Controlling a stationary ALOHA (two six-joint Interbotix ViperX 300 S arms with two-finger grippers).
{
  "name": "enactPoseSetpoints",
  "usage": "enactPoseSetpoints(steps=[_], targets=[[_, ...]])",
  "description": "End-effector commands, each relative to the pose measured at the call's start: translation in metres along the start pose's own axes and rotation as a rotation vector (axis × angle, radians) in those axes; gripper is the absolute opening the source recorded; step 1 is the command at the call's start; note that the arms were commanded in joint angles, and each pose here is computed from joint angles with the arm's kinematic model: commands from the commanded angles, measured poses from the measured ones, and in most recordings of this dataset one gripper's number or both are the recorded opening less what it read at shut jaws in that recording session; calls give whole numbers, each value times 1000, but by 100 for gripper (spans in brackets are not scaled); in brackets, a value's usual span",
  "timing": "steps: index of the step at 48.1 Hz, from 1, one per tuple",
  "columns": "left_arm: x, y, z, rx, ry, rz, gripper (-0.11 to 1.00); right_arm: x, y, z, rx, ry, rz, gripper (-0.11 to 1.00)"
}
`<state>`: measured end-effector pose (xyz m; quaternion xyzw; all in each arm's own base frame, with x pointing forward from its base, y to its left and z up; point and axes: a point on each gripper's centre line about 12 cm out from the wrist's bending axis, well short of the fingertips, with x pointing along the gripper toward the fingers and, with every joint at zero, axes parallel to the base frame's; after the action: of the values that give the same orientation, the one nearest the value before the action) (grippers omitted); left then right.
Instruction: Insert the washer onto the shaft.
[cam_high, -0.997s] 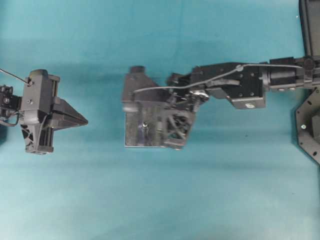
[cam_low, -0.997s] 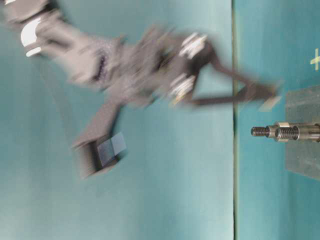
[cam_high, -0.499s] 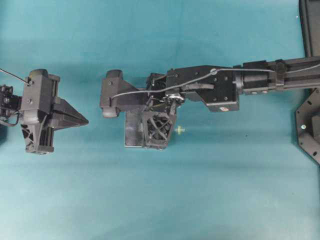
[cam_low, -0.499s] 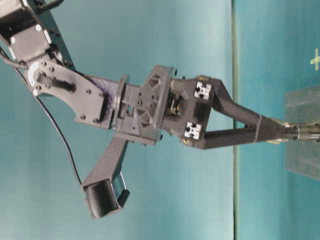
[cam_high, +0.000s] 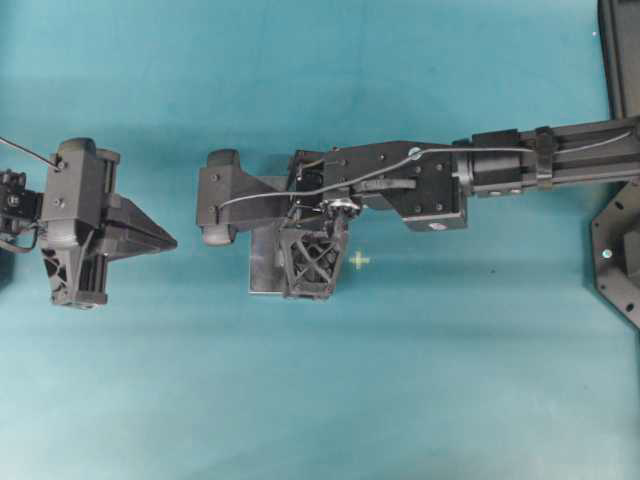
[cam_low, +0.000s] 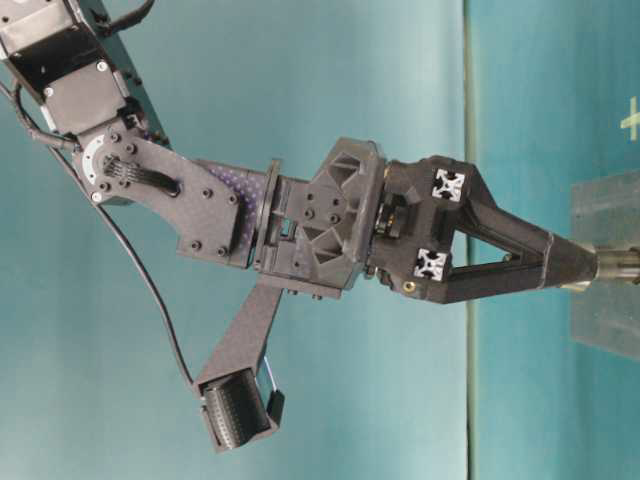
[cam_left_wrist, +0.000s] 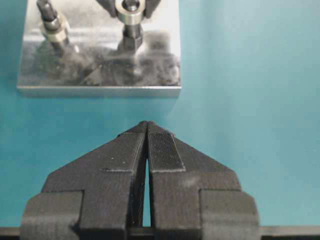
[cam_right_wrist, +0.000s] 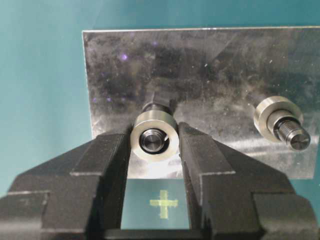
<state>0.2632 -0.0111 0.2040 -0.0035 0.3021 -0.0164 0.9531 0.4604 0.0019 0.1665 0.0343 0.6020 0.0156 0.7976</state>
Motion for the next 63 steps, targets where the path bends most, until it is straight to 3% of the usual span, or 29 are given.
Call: enactPoseSetpoints(steps=[1,14,21,24,30,48,63], targets=[[-3,-1,12,4,-38,-2,0,-15,3,9,-5,-44,1,33],[-3,-1,11,4,-37,-2,0,-8,2,5,1,3,3,36],[-3,-1,11,5,-37,-3,0,-6,3,8,-5,5,3,78],[-2,-1,12,4,-37,-2,0,-5,3,9,-7,3,3,89],[-3,-1,12,4,-38,-2,0,-2,4,11,-9,8,7,82],[-3,-1,12,2,-38,-2,0,-5,30,14,-28,-3,89,79],[-3,-1,13,5,-41,-3,0,-5,1,17,27,-13,54,63]])
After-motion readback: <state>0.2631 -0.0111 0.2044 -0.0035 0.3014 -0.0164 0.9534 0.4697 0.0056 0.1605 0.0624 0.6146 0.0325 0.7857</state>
